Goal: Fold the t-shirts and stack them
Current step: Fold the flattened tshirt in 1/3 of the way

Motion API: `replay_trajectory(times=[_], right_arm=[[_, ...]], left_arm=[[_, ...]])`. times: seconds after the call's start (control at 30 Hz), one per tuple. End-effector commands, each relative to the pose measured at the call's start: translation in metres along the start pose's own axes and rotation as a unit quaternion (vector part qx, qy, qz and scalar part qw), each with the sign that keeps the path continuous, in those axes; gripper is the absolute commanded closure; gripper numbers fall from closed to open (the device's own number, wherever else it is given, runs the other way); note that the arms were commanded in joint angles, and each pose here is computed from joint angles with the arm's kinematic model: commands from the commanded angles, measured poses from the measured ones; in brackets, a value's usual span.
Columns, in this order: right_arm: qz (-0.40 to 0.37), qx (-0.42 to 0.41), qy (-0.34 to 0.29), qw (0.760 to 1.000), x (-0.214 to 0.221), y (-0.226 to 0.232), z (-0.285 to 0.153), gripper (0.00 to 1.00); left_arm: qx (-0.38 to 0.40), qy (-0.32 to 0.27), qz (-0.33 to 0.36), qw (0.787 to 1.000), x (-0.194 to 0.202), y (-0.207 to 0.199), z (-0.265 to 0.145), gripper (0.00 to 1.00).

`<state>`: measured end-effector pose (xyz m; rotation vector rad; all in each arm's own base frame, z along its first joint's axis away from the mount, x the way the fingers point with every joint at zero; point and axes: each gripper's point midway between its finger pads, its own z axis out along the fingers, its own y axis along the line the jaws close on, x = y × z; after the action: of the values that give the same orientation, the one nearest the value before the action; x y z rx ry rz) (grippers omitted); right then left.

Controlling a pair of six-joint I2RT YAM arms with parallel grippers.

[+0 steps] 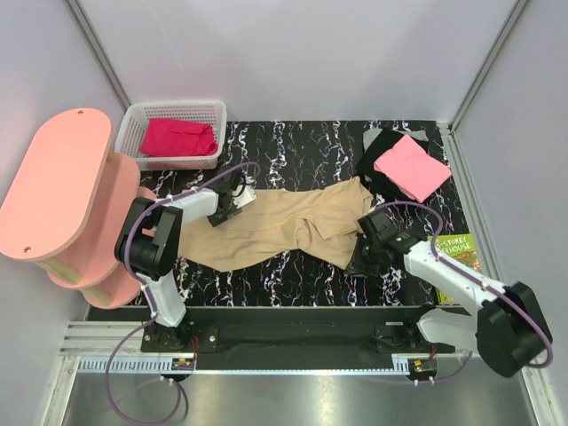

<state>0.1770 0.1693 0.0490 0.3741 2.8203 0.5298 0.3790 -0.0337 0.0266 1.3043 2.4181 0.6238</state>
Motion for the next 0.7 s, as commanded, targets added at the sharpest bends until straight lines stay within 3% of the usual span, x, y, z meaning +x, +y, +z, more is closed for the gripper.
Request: replay_trajectory(times=[0.0, 0.2, 0.27, 0.47, 0.5, 0.57, 0.67], right_arm=[[0.027, -0.004, 0.020, 0.999, 0.017, -0.005, -0.020, 0.93], [0.041, -0.010, 0.025, 0.999, 0.033, -0.013, -0.044, 0.94], [0.038, -0.008, 0.019, 0.999, 0.034, -0.015, -0.051, 0.99], [0.038, 0.022, 0.006, 0.999, 0.038, -0.029, -0.082, 0.96], [0.038, 0.019, -0.003, 0.999, 0.033, -0.025, -0.089, 0.88], [0.032, 0.025, -0.008, 0.999, 0.030, -0.024, -0.095, 0.88], [0.026, 0.023, -0.034, 0.999, 0.012, -0.013, -0.103, 0.59]], left_arm=[[-0.012, 0.007, -0.003, 1.000, 0.011, 0.009, 0.010, 0.43], [-0.028, 0.005, 0.005, 1.000, 0.007, 0.027, 0.012, 0.43], [-0.031, 0.004, 0.008, 0.999, 0.005, 0.029, 0.013, 0.43], [-0.044, 0.003, 0.019, 0.999, 0.004, 0.035, 0.013, 0.43], [-0.045, 0.002, 0.018, 0.999, 0.003, 0.035, 0.013, 0.43], [-0.044, 0.000, 0.018, 0.999, 0.004, 0.034, 0.012, 0.43], [-0.044, -0.001, 0.017, 0.999, 0.006, 0.033, 0.010, 0.43]])
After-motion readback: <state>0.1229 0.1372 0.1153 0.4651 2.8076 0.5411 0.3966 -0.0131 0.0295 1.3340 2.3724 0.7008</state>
